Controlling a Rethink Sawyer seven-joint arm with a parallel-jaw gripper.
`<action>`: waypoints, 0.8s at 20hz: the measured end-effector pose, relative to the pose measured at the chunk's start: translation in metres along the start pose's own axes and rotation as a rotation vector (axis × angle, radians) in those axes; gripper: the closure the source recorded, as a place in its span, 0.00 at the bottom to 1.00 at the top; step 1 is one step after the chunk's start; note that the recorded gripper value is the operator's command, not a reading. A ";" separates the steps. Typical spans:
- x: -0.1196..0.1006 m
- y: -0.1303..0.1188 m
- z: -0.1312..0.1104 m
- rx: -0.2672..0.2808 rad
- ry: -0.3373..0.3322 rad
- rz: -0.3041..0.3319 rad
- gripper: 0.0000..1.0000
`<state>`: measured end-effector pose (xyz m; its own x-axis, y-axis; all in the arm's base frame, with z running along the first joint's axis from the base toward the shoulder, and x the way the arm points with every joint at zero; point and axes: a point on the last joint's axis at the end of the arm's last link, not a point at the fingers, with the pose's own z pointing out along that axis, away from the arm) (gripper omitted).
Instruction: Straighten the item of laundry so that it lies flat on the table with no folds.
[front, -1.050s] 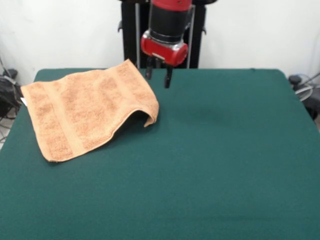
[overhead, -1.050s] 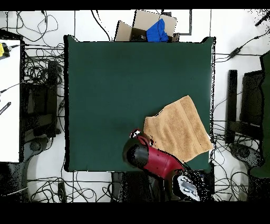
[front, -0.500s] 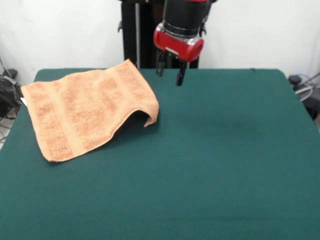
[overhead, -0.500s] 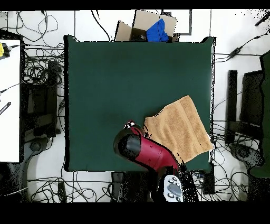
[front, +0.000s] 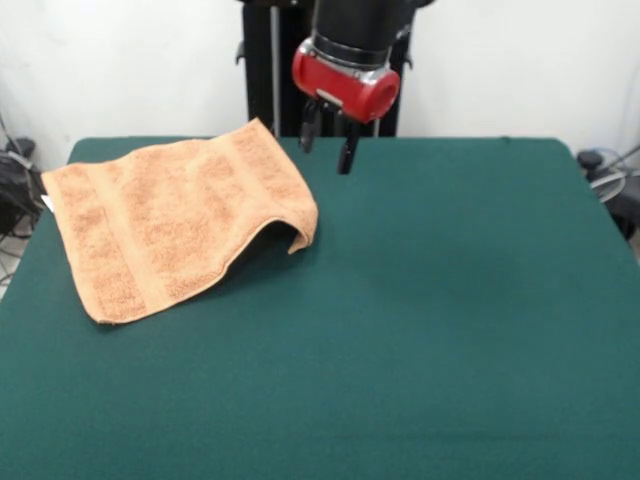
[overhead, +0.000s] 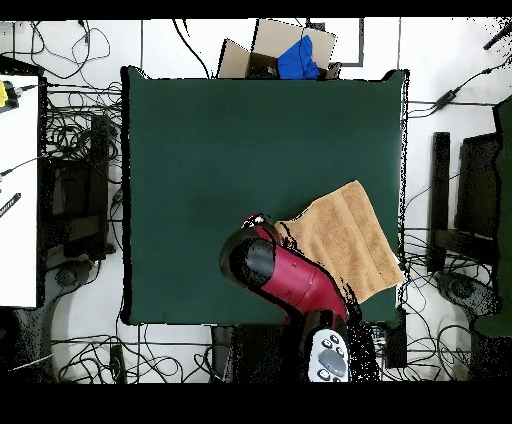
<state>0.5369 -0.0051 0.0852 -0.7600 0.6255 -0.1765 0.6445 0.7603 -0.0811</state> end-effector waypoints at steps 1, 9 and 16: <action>-0.004 0.000 0.000 0.001 -0.006 0.005 0.00; -0.033 0.013 0.009 0.032 -0.069 0.036 0.00; -0.035 0.026 0.017 0.075 -0.078 0.064 0.00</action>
<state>0.5818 -0.0107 0.0726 -0.7102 0.6545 -0.2592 0.6982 0.7021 -0.1399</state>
